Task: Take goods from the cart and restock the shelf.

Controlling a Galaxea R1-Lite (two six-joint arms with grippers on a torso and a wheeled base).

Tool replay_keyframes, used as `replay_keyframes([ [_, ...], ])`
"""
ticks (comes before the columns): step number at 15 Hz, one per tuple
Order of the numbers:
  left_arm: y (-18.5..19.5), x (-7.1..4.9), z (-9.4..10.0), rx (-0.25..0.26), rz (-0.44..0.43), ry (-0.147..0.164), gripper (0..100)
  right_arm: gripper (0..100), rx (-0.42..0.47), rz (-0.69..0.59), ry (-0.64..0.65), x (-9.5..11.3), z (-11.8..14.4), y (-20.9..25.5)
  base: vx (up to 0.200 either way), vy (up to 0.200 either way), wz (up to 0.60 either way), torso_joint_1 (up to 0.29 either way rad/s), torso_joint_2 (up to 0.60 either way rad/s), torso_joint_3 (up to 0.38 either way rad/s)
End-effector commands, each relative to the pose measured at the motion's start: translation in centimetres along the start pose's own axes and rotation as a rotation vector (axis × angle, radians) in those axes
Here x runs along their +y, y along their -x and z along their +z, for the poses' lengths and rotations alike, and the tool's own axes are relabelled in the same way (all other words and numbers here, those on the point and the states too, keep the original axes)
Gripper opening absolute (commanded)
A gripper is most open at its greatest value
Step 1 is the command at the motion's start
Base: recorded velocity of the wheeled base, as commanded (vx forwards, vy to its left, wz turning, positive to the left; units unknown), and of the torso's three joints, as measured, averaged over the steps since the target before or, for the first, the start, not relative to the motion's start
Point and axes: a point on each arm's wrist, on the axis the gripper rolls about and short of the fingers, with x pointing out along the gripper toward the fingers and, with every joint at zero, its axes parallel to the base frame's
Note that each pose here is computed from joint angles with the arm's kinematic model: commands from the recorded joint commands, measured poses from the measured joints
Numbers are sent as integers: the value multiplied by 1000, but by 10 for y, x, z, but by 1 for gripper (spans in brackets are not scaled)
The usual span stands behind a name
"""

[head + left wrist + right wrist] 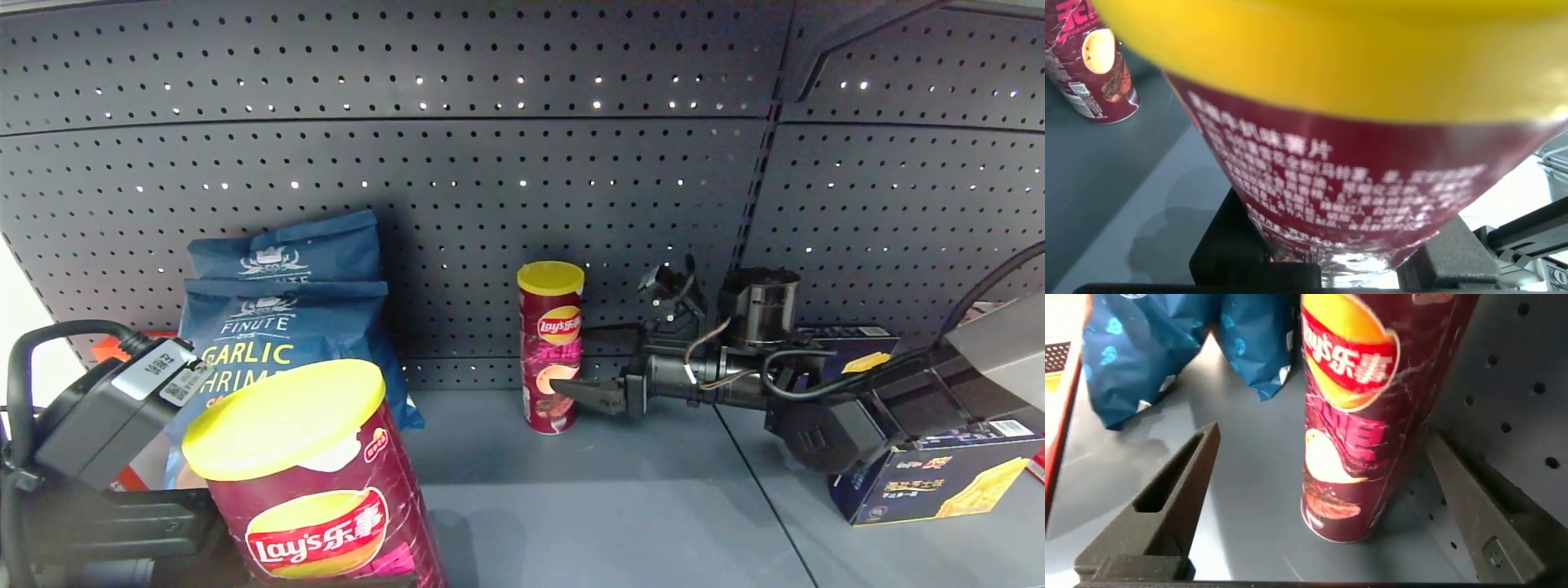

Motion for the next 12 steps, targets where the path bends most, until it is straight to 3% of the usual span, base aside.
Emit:
replay_keyframes([
  [1,0,0,0,0,0,0,0,100,11,5,-9,-3,-7,-5,0,0,0,0,0,0],
  [12,1,0,0,-1,4,3,0,100,19,25,-17,-21,-31,-32,0,0,0,0,0,0],
])
